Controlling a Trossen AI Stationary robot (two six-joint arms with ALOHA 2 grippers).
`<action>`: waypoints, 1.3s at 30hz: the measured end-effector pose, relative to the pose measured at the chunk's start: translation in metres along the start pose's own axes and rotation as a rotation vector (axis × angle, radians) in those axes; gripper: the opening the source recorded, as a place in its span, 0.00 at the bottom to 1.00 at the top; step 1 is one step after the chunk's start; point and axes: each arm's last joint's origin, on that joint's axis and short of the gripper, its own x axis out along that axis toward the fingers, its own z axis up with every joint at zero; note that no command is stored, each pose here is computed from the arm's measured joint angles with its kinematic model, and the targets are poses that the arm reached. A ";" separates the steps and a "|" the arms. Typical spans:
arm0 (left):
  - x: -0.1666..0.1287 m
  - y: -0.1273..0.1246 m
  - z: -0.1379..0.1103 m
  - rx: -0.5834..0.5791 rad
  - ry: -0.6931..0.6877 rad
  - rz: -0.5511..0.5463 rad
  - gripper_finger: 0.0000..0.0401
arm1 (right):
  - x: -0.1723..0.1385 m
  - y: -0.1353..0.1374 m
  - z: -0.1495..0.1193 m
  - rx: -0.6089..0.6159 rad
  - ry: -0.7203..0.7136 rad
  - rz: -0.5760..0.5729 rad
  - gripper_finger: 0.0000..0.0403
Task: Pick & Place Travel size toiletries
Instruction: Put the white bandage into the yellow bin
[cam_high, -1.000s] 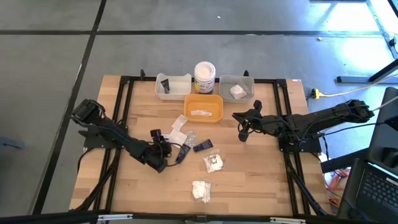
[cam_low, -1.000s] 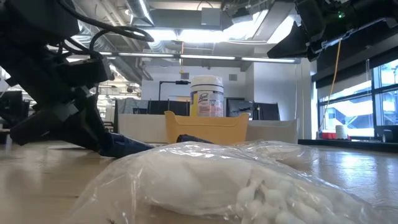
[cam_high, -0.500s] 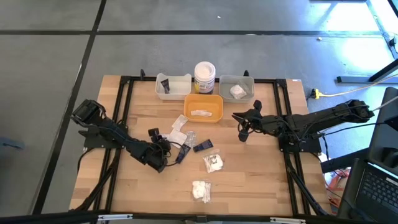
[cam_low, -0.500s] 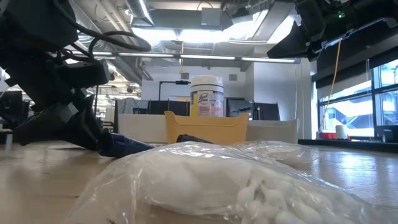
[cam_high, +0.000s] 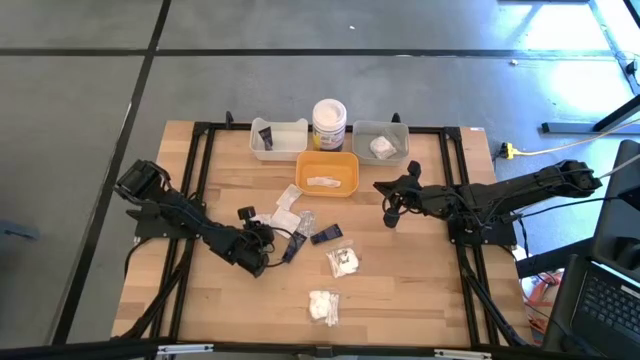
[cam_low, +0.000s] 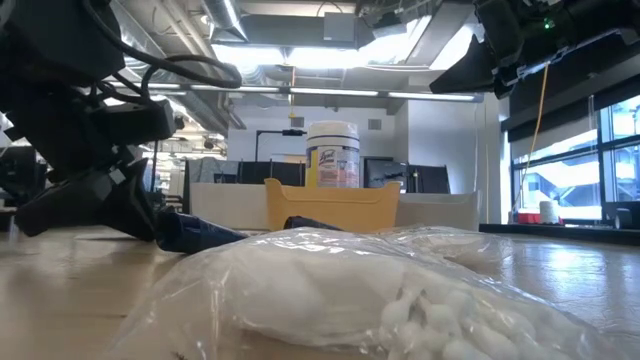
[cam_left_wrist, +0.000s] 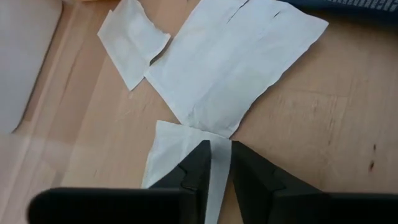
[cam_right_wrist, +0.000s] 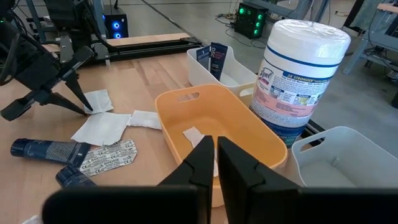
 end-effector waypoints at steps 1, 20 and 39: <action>0.000 0.000 0.000 -0.001 0.002 -0.001 0.12 | 0.000 0.000 0.000 0.000 0.000 0.000 0.06; -0.018 0.002 0.026 0.091 0.020 0.076 0.01 | 0.000 0.000 0.000 0.000 0.000 0.000 0.05; -0.021 0.019 0.085 0.098 -0.091 0.194 0.01 | 0.000 0.000 0.000 0.000 0.000 -0.001 0.10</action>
